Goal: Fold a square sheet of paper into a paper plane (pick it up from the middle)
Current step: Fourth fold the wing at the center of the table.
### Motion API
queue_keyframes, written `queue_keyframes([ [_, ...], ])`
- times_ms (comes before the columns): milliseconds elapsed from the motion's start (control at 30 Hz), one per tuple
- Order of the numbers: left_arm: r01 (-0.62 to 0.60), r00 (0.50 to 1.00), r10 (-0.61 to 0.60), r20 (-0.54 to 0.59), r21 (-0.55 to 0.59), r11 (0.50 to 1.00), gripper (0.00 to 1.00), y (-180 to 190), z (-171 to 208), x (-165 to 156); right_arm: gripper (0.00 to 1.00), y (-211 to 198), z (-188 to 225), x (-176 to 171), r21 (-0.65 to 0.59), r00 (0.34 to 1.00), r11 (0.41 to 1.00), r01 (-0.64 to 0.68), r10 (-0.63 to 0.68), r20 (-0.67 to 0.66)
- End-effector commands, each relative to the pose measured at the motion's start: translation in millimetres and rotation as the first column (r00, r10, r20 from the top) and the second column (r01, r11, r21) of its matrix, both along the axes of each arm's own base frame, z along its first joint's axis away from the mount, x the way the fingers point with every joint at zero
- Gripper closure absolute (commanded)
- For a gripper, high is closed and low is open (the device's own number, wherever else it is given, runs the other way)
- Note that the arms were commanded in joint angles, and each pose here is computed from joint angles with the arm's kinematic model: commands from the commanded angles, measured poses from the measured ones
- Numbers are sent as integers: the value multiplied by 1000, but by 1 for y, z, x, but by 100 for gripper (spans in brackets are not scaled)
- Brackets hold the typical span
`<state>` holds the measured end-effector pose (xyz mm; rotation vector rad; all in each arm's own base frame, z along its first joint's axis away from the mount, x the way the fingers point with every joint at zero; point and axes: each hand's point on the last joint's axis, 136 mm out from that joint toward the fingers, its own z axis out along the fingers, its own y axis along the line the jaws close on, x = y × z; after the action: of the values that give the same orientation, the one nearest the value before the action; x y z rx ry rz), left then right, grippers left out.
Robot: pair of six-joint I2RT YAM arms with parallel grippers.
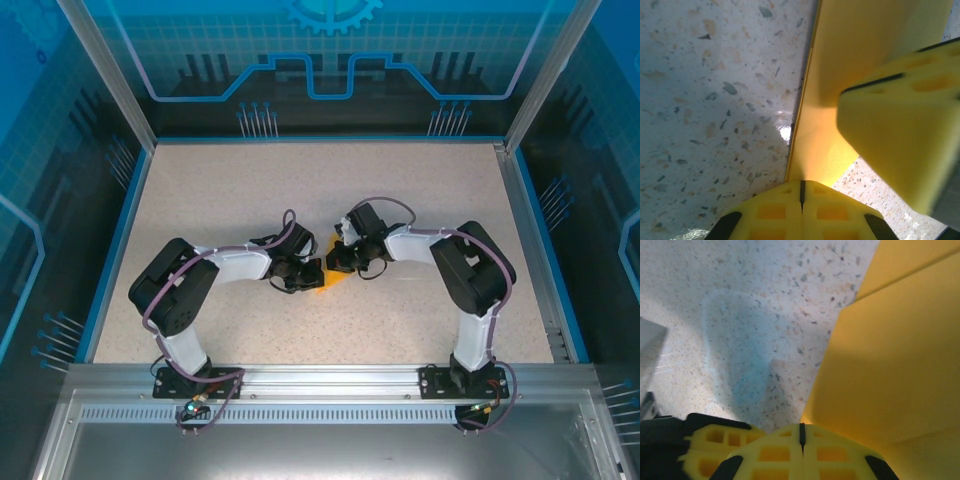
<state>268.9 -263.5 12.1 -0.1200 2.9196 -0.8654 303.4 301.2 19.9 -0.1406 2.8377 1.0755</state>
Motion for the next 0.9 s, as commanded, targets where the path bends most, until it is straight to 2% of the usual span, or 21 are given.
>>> queue_keyframes([
  [0,14,978,18,-208,152,988,100,33,-38,-49,96,4,-11,-1,-1,1000,1000,-22,22,-20],
  [233,17,975,20,-221,165,986,100,36,-41,-53,97,-29,-23,27,-62,1000,998,27,-27,8],
  [600,13,974,26,-225,167,986,100,40,-47,-58,95,-96,-10,116,-74,968,967,245,-240,76],
  [700,11,975,25,-219,163,987,100,39,-44,-57,95,-95,14,120,-80,963,965,250,-240,123],
  [800,5,981,22,-192,141,990,100,33,-36,-49,92,-84,40,106,-80,964,970,228,-214,156],
  [867,4,987,15,-161,115,993,93,26,-25,-40,88,-77,47,91,-72,967,973,219,-206,147],
])
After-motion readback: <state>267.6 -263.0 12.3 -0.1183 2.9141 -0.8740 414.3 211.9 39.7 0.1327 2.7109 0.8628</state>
